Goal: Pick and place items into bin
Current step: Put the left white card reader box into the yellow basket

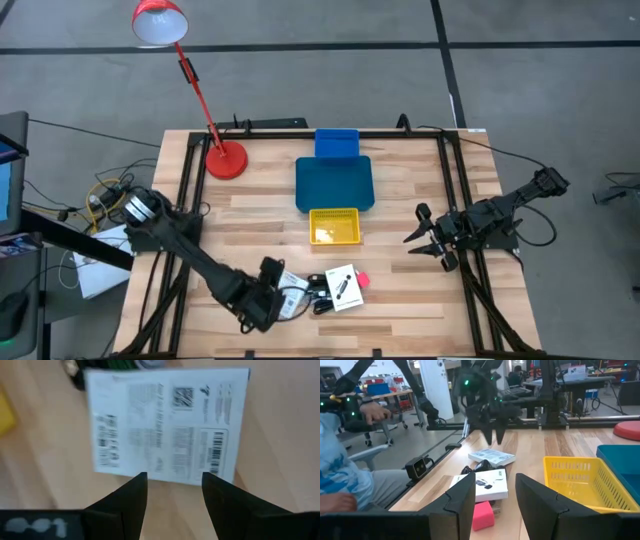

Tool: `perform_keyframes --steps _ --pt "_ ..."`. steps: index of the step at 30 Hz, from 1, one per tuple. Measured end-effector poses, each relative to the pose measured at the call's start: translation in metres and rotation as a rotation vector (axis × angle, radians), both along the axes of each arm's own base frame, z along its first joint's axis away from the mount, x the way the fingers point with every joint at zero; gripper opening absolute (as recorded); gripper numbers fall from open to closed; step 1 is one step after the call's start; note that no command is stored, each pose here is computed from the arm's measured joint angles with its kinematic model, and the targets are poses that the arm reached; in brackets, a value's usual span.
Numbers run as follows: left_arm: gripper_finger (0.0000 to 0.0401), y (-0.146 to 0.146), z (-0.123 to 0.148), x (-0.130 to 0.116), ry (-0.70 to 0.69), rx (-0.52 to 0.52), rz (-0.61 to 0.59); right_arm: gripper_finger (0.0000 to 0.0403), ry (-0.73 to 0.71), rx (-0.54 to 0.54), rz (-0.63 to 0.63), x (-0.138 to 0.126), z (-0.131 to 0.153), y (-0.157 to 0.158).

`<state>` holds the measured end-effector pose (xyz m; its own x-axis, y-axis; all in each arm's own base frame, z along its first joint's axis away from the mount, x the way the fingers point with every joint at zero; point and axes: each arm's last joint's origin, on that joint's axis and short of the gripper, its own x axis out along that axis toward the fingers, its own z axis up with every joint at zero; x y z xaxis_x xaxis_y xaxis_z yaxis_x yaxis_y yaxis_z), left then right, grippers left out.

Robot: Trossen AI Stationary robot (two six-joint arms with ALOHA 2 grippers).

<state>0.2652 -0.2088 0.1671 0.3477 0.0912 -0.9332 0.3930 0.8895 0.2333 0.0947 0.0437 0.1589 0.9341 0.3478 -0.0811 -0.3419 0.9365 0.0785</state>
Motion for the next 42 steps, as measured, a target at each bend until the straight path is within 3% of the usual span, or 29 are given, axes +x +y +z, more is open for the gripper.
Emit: perform_keyframes --steps 4,11,21,37,42 --pt "0.0181 -0.016 -0.005 0.006 -0.008 0.007 0.060 0.0133 0.001 -0.001 0.000 0.000 0.000 0.000" --pt "0.0181 -0.052 0.002 0.025 -0.034 -0.011 0.042 0.0133 0.001 -0.001 0.000 0.000 0.000 0.000" --pt "0.0181 -0.079 -0.017 0.048 0.109 0.117 0.082 0.0133 0.001 -0.001 0.000 0.000 0.000 0.000" --pt "0.0180 -0.075 -0.029 0.053 0.137 0.205 0.171 0.0134 0.001 0.000 0.000 0.000 0.000 0.000" --pt "0.0158 -0.076 -0.048 0.055 0.208 0.217 0.157 0.0133 0.000 0.000 0.000 0.000 0.000 0.000"
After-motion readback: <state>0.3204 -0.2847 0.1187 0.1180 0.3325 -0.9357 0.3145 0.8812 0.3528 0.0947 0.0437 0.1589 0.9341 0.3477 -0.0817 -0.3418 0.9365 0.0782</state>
